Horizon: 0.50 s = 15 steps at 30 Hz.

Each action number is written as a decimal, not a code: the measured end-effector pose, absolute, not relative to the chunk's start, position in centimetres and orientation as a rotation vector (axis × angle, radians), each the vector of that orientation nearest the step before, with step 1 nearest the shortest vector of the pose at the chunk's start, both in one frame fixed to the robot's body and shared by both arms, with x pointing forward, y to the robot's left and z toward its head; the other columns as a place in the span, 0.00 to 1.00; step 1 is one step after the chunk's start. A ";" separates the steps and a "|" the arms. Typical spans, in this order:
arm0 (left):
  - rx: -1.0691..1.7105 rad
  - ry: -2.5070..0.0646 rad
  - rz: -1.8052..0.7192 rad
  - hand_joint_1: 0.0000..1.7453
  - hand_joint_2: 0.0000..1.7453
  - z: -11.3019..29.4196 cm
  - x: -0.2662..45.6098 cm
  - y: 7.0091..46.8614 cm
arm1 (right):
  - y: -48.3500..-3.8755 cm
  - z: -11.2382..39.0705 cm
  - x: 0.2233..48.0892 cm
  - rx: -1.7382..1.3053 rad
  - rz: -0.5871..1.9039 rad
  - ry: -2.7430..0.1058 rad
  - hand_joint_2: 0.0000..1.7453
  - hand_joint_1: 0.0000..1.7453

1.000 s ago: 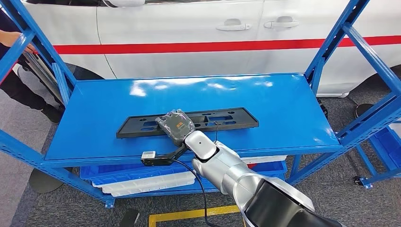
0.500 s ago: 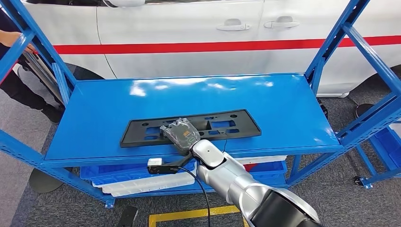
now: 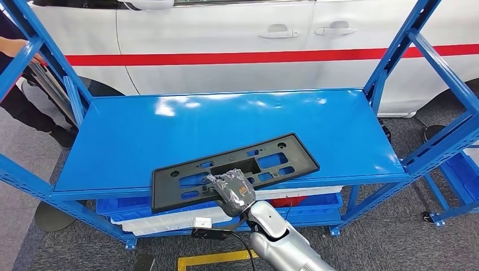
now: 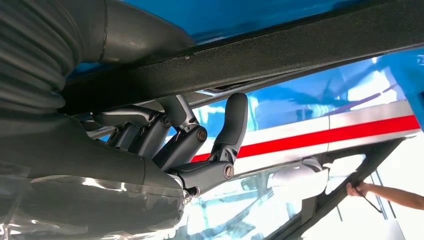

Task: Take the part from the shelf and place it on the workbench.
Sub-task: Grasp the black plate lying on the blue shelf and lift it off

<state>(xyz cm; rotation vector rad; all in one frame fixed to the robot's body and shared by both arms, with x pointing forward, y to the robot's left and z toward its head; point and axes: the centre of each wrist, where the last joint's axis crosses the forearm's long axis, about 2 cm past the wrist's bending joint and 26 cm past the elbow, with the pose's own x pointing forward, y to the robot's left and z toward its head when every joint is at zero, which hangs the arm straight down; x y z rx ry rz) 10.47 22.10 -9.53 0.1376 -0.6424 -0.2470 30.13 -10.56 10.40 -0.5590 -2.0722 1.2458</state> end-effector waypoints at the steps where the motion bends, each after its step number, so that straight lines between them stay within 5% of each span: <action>1: 0.138 -0.639 -0.252 0.00 1.00 -9.5 10.4 22.1 | -10.7 10.3 29.8 -0.564 1.235 -2.074 1.00 1.00; 15: 0.113 -0.656 -0.300 0.00 1.00 -9.3 11.1 21.9 | -13.1 10.2 27.5 -0.618 1.105 -2.076 1.00 1.00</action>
